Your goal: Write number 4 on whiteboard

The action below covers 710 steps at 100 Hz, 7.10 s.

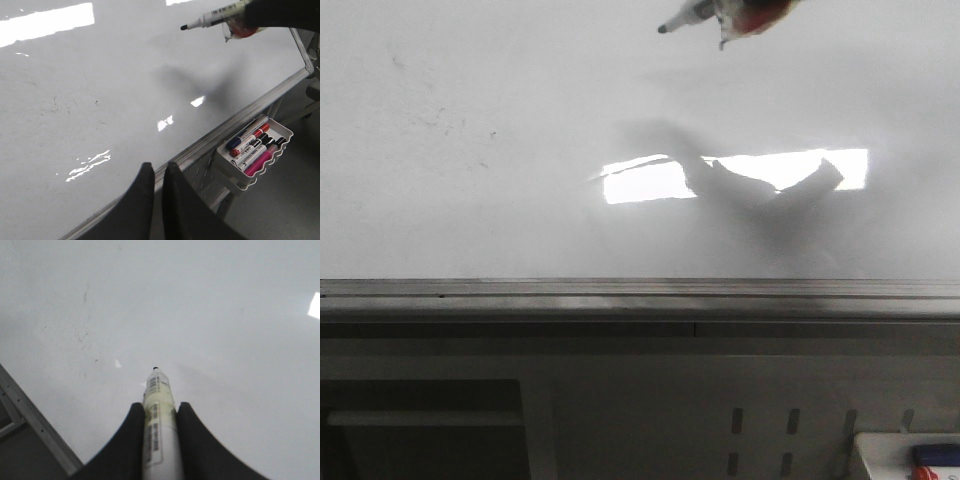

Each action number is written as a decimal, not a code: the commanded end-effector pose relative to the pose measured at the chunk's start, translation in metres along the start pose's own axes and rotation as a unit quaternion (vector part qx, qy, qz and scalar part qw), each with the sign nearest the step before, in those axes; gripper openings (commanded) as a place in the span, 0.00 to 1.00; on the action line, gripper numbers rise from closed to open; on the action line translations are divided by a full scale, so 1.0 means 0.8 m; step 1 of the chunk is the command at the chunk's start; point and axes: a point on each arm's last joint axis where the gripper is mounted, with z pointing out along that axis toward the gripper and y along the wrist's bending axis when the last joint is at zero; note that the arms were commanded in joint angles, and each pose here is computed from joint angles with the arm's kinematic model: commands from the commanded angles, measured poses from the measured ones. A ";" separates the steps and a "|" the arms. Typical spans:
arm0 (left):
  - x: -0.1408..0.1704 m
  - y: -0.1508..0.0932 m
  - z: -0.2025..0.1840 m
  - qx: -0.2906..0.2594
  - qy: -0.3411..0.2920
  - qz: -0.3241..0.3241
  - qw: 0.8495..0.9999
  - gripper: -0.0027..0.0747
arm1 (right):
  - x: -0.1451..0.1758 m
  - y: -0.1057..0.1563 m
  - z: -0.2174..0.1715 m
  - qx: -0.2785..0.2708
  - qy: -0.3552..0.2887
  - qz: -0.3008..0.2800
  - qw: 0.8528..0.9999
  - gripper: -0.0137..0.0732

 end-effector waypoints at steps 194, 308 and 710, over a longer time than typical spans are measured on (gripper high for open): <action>-0.014 -0.002 -0.003 0.006 -0.027 -0.038 0.999 0.01 | 0.032 -0.011 0.070 -0.008 0.118 0.038 0.992 0.10; -0.015 -0.002 -0.003 0.006 -0.027 -0.038 0.999 0.01 | -0.045 -0.019 0.023 -0.027 0.033 0.044 0.998 0.10; -0.113 -0.017 0.081 0.152 0.084 0.066 0.983 0.01 | -0.090 0.027 -0.062 -0.127 -0.043 -0.119 0.984 0.63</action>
